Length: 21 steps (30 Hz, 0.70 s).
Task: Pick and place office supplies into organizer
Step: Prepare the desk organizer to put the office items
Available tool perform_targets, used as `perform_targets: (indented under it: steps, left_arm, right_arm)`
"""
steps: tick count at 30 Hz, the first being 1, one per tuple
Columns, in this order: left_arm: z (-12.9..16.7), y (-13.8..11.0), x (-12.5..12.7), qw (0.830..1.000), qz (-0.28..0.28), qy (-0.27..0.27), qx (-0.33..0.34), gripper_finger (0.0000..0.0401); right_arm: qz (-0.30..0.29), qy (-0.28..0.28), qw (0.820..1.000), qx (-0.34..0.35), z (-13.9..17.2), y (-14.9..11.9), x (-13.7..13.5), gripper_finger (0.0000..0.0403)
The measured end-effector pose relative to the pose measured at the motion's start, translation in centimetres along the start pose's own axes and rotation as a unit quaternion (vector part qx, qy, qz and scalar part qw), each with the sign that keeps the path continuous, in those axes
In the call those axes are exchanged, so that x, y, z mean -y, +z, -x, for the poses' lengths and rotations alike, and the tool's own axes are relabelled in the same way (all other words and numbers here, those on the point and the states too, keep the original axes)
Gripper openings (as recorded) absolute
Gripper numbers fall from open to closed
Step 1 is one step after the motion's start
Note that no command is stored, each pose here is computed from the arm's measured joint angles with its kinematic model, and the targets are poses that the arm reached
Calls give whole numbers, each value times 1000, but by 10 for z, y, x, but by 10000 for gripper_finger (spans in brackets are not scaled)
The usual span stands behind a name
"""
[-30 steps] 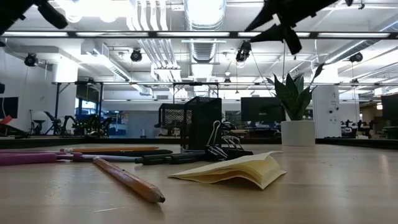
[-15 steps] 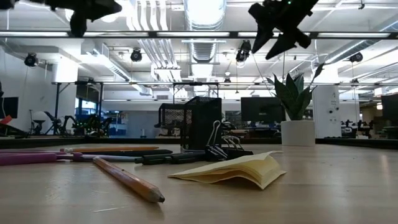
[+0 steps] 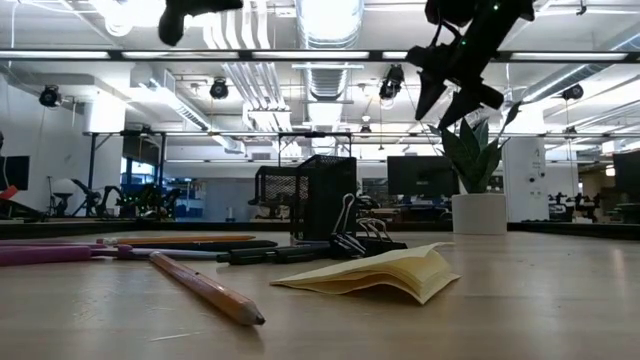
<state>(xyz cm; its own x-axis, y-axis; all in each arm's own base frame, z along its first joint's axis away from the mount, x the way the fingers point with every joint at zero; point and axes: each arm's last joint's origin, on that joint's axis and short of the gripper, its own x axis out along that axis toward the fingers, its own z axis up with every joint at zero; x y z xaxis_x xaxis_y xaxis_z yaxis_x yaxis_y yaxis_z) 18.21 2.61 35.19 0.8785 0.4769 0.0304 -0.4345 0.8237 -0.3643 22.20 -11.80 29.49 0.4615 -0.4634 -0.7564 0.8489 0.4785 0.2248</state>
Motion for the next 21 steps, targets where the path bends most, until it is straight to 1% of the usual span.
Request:
perform_targets:
  steps: [3, 4, 5, 6, 8, 9, 10, 11, 12, 13, 15, 17, 19, 21]
  left_arm:
    - [-9, 0, 8, 997, 2, -74, 15, 0]
    - [-13, -1, 11, 996, -8, -90, 19, 0]
    - [-17, -3, 12, 996, -17, -89, 22, 0]
    - [-21, -6, 11, 997, -19, -72, 19, 0]
    - [-29, -14, 5, 1000, 19, 24, 1, 0]
    - [-33, -20, -3, 995, 38, 88, -17, 1]
    - [-36, -27, -12, 988, 45, 143, -43, 4]
    - [-39, -33, -21, 980, 59, 180, -65, 10]
    - [-42, -39, -30, 972, 83, 201, -85, 18]
    - [-46, -42, -37, 968, 107, 204, -104, 29]
    - [-54, -46, -49, 963, 147, 173, -143, 57]
    - [-60, -48, -59, 958, 174, 148, -173, 89]
    - [-68, -54, -68, 952, 181, 152, -195, 123]
    - [-73, -62, -77, 941, 198, 163, -222, 157]
  right_arm:
    - [12, -3, 1000, 5, -3, 3, 3, 247]
    - [11, -2, 1000, 9, -4, 4, 3, 247]
    - [9, 0, 1000, 15, -4, 6, 3, 247]
    - [7, 1, 1000, 18, -5, 7, 3, 247]
    - [5, 5, 1000, 28, -7, 10, 3, 248]
    - [4, 6, 999, 31, -7, 11, 3, 249]
    - [1, 7, 999, 36, -7, 12, 3, 249]
    - [-7, 7, 999, 43, -7, 13, 2, 249]
    - [-19, 4, 999, 50, -7, 14, 2, 249]
    - [-29, 1, 998, 54, -6, 14, 2, 249]
    - [-47, -5, 997, 58, -6, 14, 3, 251]
    - [-52, -6, 997, 60, -6, 14, 3, 255]
    - [-53, -7, 997, 61, -6, 14, 3, 260]
    - [-67, -10, 996, 62, -6, 14, 3, 265]
